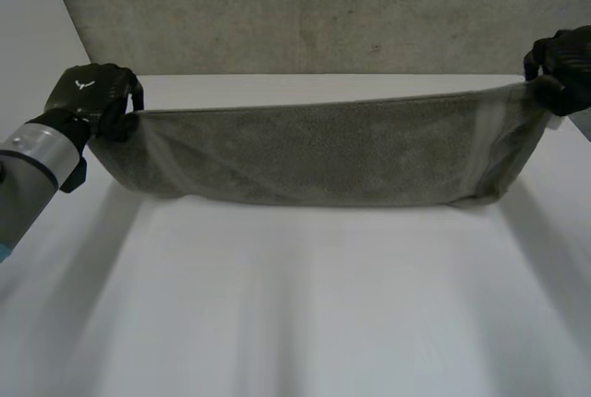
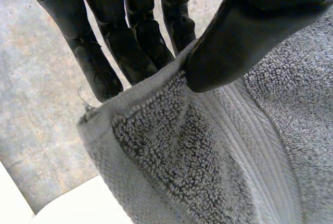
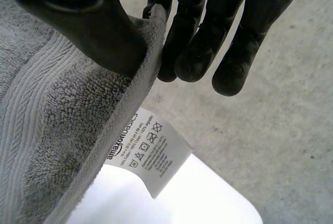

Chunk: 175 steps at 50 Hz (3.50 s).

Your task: Fold the towel.

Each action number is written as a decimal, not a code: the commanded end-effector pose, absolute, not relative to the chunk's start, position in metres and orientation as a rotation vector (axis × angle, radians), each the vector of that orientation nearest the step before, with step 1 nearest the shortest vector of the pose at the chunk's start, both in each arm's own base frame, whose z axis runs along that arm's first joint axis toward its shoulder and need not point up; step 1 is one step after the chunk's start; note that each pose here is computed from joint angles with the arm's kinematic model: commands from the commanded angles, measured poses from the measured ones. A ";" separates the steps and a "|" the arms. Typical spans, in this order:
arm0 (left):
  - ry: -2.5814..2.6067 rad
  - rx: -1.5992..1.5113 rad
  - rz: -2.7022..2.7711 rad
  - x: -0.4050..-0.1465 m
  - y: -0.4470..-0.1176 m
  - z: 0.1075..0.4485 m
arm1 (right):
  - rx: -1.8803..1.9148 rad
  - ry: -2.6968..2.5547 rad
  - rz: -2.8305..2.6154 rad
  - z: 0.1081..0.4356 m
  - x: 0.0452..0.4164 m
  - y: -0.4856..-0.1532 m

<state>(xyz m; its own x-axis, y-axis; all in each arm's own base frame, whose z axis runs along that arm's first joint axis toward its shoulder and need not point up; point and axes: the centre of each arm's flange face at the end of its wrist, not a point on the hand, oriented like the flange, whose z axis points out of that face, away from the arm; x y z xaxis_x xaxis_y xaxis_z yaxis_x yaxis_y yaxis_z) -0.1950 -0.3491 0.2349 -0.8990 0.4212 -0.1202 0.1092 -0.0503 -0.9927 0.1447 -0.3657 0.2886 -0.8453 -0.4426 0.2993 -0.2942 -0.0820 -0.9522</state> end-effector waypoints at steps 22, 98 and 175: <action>-2.006 -0.582 2.023 -0.217 -0.404 0.240 | -1.049 2.110 -2.146 0.259 0.207 -0.386; -1.838 -0.500 2.041 -0.182 -0.323 0.244 | -0.891 1.951 -2.041 0.291 0.152 -0.347; -2.017 -0.498 1.881 -0.201 -0.336 0.219 | -0.744 2.134 -2.099 0.249 0.205 -0.327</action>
